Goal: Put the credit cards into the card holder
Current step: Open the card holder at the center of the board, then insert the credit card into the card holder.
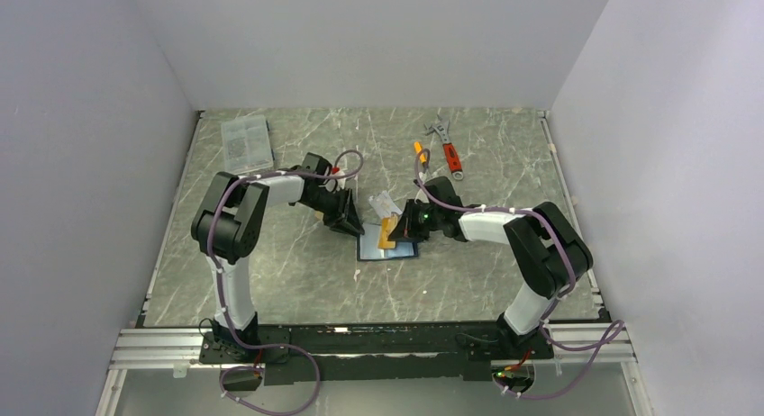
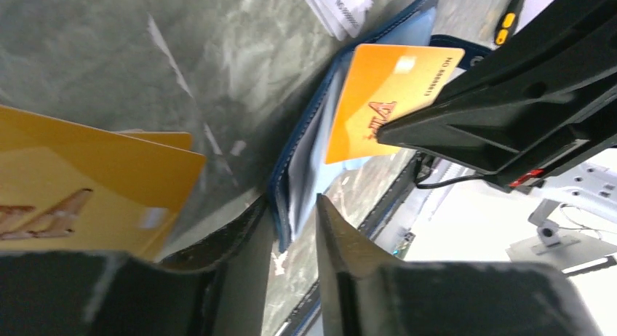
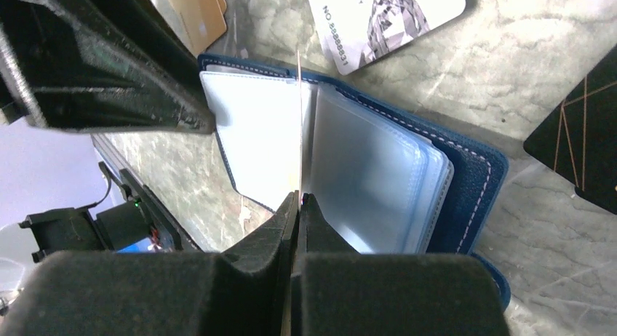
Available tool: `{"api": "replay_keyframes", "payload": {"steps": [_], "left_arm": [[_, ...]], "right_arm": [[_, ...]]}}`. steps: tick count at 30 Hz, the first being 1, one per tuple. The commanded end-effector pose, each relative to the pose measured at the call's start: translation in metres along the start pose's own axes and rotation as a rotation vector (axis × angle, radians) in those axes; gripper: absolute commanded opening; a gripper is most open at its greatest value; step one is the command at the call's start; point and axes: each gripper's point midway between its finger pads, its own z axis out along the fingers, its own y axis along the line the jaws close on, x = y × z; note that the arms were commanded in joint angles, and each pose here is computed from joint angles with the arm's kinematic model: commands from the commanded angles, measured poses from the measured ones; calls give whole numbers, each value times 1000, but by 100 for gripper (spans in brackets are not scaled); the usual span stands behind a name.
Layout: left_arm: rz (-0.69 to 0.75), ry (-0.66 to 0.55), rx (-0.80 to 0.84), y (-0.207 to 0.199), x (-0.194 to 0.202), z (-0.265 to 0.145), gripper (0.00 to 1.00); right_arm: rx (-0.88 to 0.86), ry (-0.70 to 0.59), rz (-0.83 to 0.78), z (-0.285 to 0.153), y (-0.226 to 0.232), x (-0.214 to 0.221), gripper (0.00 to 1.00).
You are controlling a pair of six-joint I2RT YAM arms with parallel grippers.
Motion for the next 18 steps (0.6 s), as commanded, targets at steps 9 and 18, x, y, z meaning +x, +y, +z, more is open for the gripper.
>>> {"api": "replay_keyframes", "payload": {"steps": [9,18], "left_arm": [[49,30,-17,5,-1,11,2],[85,21,-29,-3,6,9,0]], "right_arm": [[-16,-8,-30,-13,-7,4,0],[10,-84,-10,-23,-17,-5,0]]}}
